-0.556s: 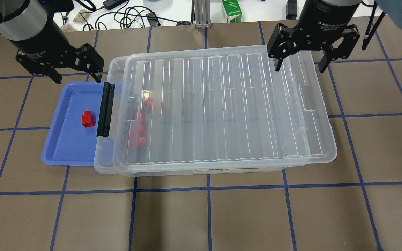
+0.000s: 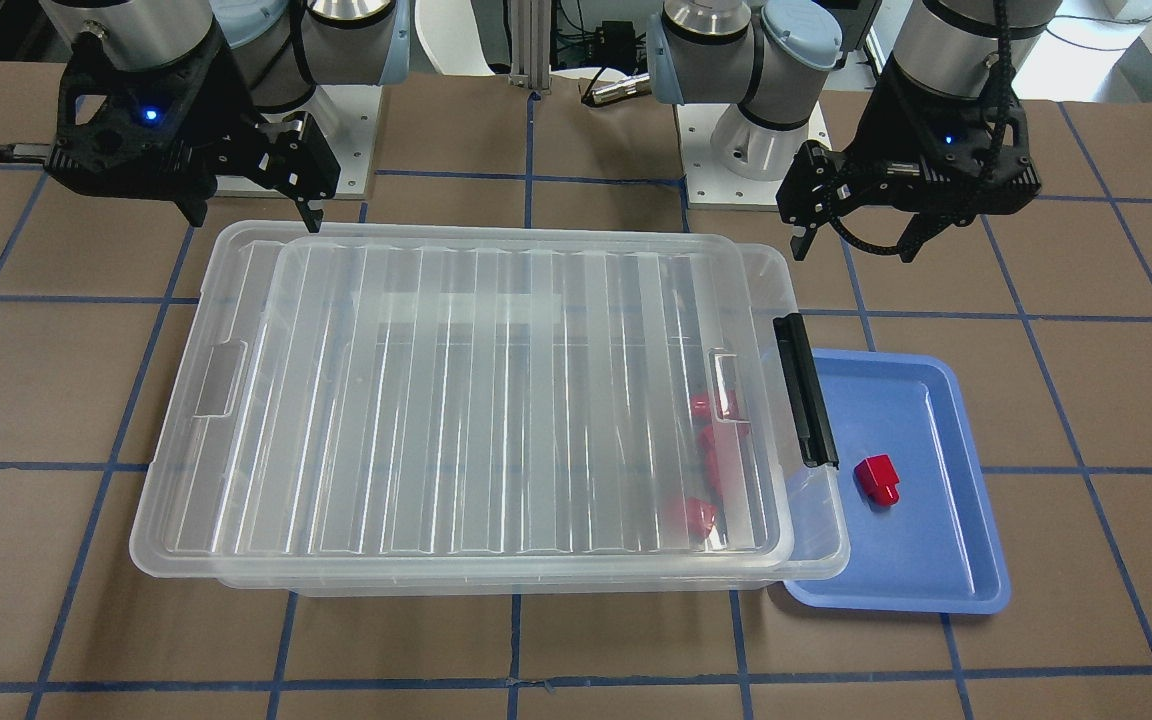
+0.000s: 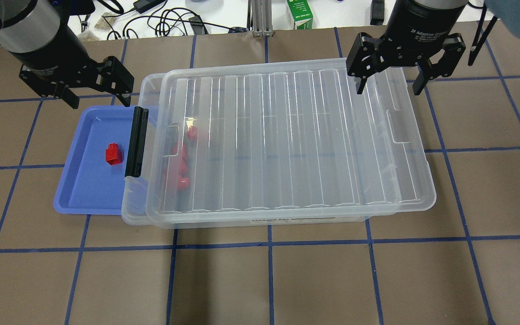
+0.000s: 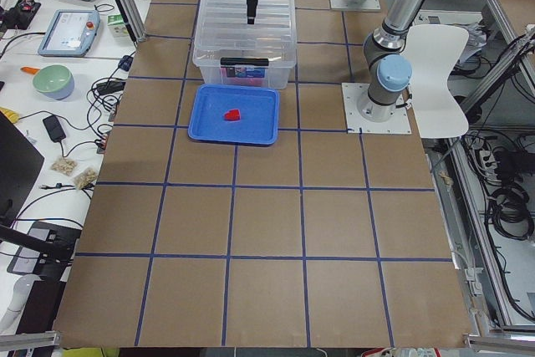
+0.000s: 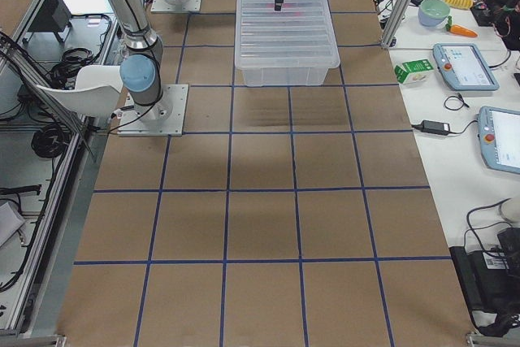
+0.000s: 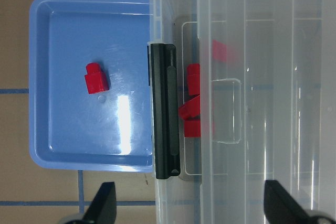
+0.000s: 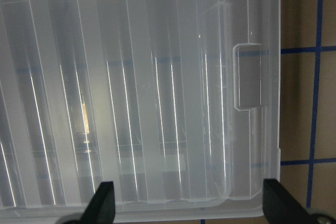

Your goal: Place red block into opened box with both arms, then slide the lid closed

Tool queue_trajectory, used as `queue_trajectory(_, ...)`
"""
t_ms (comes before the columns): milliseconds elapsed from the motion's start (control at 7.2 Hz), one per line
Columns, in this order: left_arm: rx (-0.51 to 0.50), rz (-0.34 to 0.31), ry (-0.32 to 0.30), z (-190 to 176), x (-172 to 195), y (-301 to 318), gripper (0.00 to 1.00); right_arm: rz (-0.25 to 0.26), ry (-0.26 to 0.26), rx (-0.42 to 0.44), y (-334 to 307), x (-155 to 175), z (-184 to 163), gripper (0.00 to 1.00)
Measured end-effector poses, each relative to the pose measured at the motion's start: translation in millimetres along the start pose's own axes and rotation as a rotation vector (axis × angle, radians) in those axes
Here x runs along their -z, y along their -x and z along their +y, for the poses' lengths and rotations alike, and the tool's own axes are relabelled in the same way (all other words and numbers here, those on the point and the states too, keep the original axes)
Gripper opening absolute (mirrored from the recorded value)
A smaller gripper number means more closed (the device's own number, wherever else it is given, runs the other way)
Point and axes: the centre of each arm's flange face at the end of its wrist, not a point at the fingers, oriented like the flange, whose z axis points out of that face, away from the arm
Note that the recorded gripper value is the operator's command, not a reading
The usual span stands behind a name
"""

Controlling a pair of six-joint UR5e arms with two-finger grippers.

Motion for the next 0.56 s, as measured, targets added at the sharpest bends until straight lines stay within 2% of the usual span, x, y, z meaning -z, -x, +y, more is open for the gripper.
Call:
queue_trajectory(278,-0.008,0.003,0.002,2.5,-0.1,1.6,1.0,0.02,0.004,0.016,-3.3,-6.1,-14.7,1.0)
queue_trajectory(417,0.004,0.012,0.023,3.0,-2.1,12.5,1.0,0.046,-0.004,0.042,-10.5,-7.0,-24.6,1.0)
queue_trajectory(556,0.015,0.021,0.058,3.5,-6.2,40.4,1.0,0.05,-0.01,0.05,-20.2,-8.7,-35.6,1.0)
